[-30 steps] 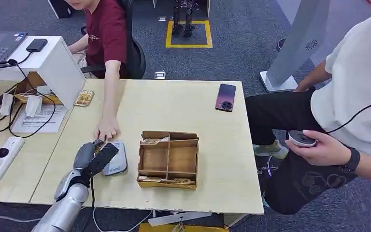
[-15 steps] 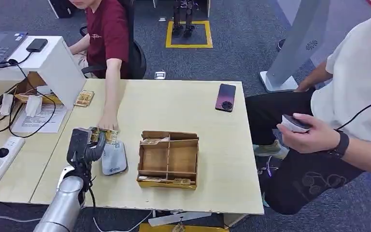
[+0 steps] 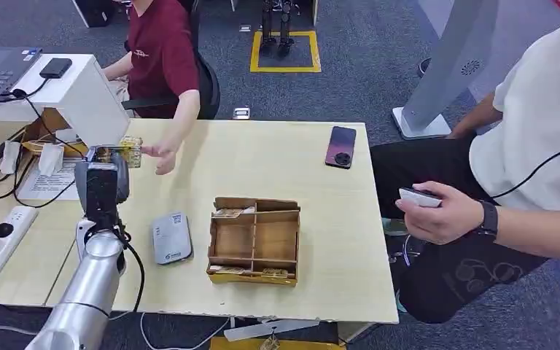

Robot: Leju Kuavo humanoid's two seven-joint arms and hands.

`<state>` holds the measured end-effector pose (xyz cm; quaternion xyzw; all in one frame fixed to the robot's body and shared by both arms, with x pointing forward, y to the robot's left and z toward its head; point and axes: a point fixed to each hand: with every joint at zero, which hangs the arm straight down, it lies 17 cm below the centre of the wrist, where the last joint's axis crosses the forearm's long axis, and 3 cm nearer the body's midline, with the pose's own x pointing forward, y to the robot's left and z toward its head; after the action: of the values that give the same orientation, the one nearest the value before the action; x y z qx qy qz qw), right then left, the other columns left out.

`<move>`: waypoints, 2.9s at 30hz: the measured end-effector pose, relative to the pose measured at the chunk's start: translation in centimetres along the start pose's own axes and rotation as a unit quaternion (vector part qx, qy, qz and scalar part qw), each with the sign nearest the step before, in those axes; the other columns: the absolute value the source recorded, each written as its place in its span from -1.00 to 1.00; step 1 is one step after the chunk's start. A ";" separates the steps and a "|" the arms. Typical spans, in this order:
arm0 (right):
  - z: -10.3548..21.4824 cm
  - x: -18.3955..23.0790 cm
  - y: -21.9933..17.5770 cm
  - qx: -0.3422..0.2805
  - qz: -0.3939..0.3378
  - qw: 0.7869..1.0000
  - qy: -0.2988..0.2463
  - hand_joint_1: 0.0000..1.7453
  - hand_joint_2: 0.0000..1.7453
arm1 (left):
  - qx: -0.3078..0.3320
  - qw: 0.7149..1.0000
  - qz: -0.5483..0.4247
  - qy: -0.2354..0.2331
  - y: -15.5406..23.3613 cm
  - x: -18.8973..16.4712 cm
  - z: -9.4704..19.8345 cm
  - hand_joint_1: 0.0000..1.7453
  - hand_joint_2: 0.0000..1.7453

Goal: Pass the card to the sensor for recognition and then transmit it.

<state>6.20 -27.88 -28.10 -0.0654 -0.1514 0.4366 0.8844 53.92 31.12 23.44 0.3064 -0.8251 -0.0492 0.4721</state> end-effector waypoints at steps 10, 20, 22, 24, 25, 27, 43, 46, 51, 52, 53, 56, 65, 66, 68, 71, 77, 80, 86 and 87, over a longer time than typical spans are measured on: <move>-0.1 0.4 -0.1 0.002 0.009 1.000 -0.008 -1.00 -1.00 | 0.029 0.997 -0.071 -0.009 2.0 -1.6 -0.7 1.00 1.00; -0.1 0.4 -0.1 0.003 0.011 1.000 -0.008 -1.00 -1.00 | 0.027 0.996 -0.084 0.005 2.4 -3.3 -0.2 -1.00 1.00; -0.1 0.4 -0.1 0.003 0.011 1.000 -0.009 -1.00 -1.00 | 0.025 0.996 -0.084 0.006 2.3 -3.4 -0.1 -1.00 1.00; 0.0 0.4 -0.1 0.003 0.012 1.000 -0.009 -1.00 -1.00 | 0.017 0.997 -0.079 0.009 1.9 -3.6 0.1 -1.00 1.00; 0.0 0.4 -0.1 0.003 0.012 1.000 -0.009 -1.00 -1.00 | 0.013 0.997 -0.073 0.015 1.8 -3.9 0.2 -1.00 1.00; 0.0 0.5 -0.1 0.003 0.012 1.000 -0.010 -1.00 -1.00 | 0.006 0.997 -0.066 0.026 1.5 -4.4 0.4 -1.00 1.00; 0.0 -0.1 -0.1 -0.003 -0.018 1.000 0.001 -1.00 -1.00 | -0.123 0.989 0.086 -0.008 -1.5 -0.9 5.1 -1.00 1.00; 0.2 -0.5 0.4 0.001 -0.026 1.000 0.007 -1.00 -1.00 | -0.174 0.976 0.085 -0.099 -1.7 4.0 9.8 -1.00 1.00; 0.2 -0.7 0.4 0.000 -0.032 0.999 0.009 -1.00 -1.00 | -0.233 0.955 0.073 -0.166 -3.3 8.9 16.1 -1.00 1.00; 0.2 -0.7 0.4 0.000 -0.032 0.999 0.009 -1.00 -1.00 | -0.237 0.953 0.075 -0.172 -3.3 9.5 16.6 -1.00 1.00; 0.2 -0.7 0.4 0.000 -0.032 0.999 0.010 -1.00 -1.00 | -0.242 0.951 0.076 -0.177 -3.4 9.8 17.1 -1.00 1.00; 0.1 -0.7 0.2 -0.004 -0.034 0.999 0.007 -1.00 -1.00 | -0.269 0.941 0.066 -0.195 -4.1 10.5 19.0 -1.00 1.00; 0.1 -1.1 -0.4 -0.011 -0.035 0.999 0.011 -1.00 -1.00 | -0.324 0.909 -0.022 -0.263 -6.4 11.2 23.8 -1.00 1.00; 0.1 -1.1 -0.4 -0.011 -0.034 0.999 0.011 -1.00 -1.00 | -0.323 0.904 -0.043 -0.276 -6.8 11.3 24.2 -1.00 1.00; 0.1 -1.0 -0.5 -0.011 -0.032 0.999 0.011 -1.00 -1.00 | -0.314 0.893 -0.098 -0.307 -7.4 11.6 25.0 -1.00 1.00; 0.1 -0.9 -0.4 -0.007 -0.028 1.000 0.010 -1.00 -1.00 | -0.300 0.875 -0.158 -0.344 -8.6 12.1 26.3 -1.00 1.00; 0.0 -0.9 -0.5 -0.006 -0.024 1.000 0.009 -1.00 -1.00 | -0.314 0.869 -0.164 -0.346 -10.3 11.8 27.8 -1.00 1.00; 0.0 -0.8 -0.6 -0.007 -0.025 1.000 0.008 -1.00 -1.00 | -0.319 0.863 -0.176 -0.350 -10.8 11.3 28.3 -1.00 1.00; 0.0 -0.7 -0.7 -0.008 -0.024 1.000 0.007 -1.00 -1.00 | -0.338 0.854 -0.178 -0.353 -11.5 10.6 29.3 -1.00 1.00; 0.0 -0.7 -0.7 -0.008 -0.024 1.000 0.007 -1.00 -1.00 | -0.339 0.854 -0.178 -0.351 -11.6 10.5 29.4 -1.00 1.00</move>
<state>6.33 -28.87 -28.08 -0.0718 -0.1502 0.4138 0.8950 31.59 9.88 10.88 0.2310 -0.7995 -0.5138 0.2084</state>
